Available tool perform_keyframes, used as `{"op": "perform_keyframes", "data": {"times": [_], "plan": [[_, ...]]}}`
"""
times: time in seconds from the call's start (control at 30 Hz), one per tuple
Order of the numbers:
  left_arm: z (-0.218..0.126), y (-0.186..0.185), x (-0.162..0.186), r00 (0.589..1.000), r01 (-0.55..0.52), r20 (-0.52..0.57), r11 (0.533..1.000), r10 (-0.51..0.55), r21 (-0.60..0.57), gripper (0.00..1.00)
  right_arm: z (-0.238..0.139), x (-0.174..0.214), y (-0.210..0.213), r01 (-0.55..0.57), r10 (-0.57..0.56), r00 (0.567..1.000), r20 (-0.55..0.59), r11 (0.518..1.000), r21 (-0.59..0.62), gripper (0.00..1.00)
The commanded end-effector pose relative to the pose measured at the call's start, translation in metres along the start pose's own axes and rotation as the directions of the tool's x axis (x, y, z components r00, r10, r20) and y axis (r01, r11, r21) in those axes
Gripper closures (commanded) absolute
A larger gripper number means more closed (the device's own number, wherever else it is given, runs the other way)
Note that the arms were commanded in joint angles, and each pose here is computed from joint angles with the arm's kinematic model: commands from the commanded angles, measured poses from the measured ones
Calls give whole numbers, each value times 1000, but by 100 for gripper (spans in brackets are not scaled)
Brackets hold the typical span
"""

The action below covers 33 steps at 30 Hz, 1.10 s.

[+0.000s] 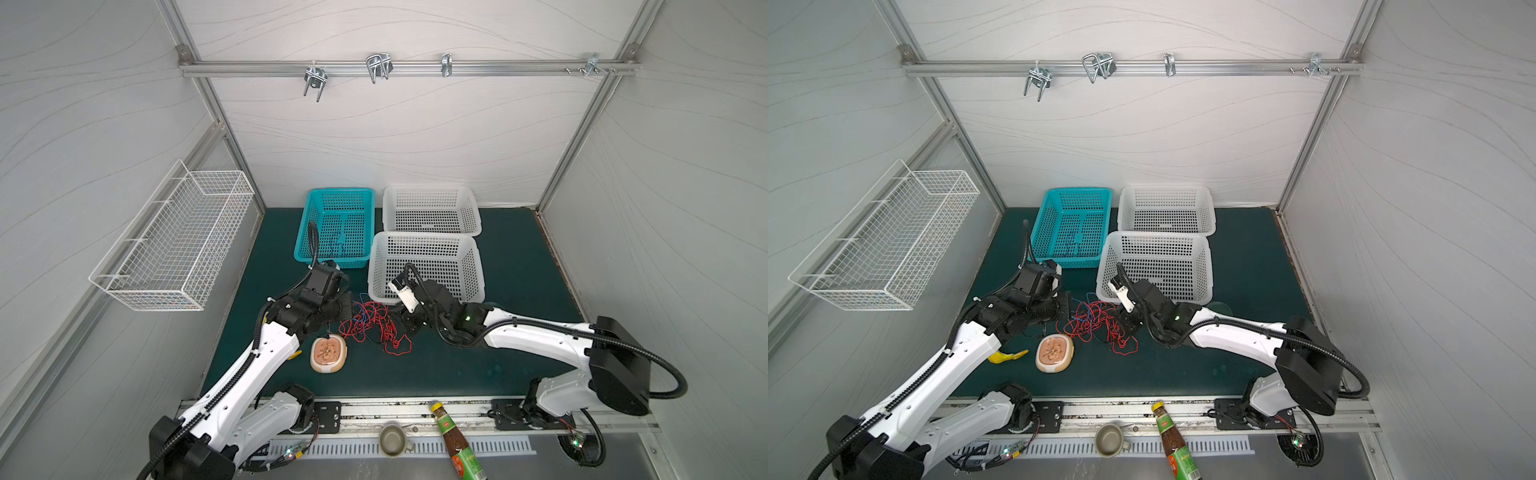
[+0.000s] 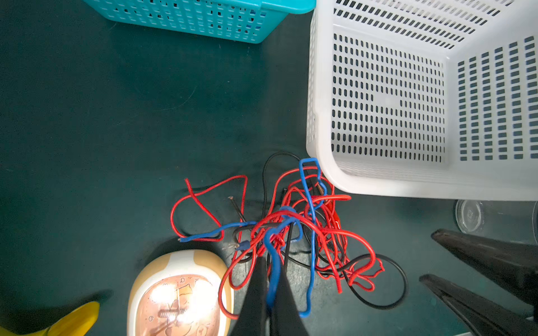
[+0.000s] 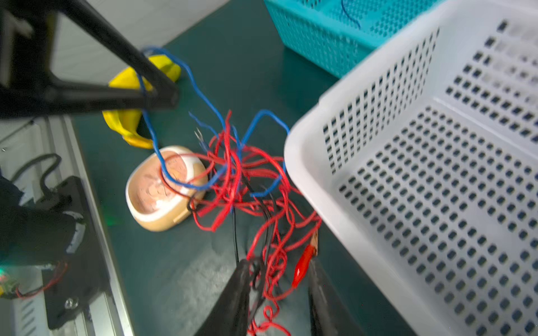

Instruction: Untangle the cables

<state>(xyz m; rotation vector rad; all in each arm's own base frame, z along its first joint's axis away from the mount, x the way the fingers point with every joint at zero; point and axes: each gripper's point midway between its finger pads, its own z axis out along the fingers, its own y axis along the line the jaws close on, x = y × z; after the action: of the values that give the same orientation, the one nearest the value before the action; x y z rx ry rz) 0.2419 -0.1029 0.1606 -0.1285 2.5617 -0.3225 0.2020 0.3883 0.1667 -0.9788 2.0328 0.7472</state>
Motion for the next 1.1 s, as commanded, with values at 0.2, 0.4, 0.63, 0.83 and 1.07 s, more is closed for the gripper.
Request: {"op": "perform_keyframes", "data": {"times": [0.2,0.4,0.63,0.83,1.07], "plan": [[-7,-13,-17,999,-3,46,999,2,38,100,45,-30,21,15,-15,1000,-8,997,-81,59],[-11,-12,-19,999,-8,51,1000,7,28,100,64,-22,29,4,-10,999,-49,992,-126,59],[-16,-5,-20,998,-7,60,1000,7,-8,100,74,-9,26,-15,5,997,-83,993,-120,77],[-19,16,-20,998,8,64,992,0,-124,100,68,-1,23,-28,20,997,-77,994,-109,100],[-29,41,-23,994,60,99,962,-35,-267,100,56,20,18,-39,29,994,-102,995,-95,100]]}}
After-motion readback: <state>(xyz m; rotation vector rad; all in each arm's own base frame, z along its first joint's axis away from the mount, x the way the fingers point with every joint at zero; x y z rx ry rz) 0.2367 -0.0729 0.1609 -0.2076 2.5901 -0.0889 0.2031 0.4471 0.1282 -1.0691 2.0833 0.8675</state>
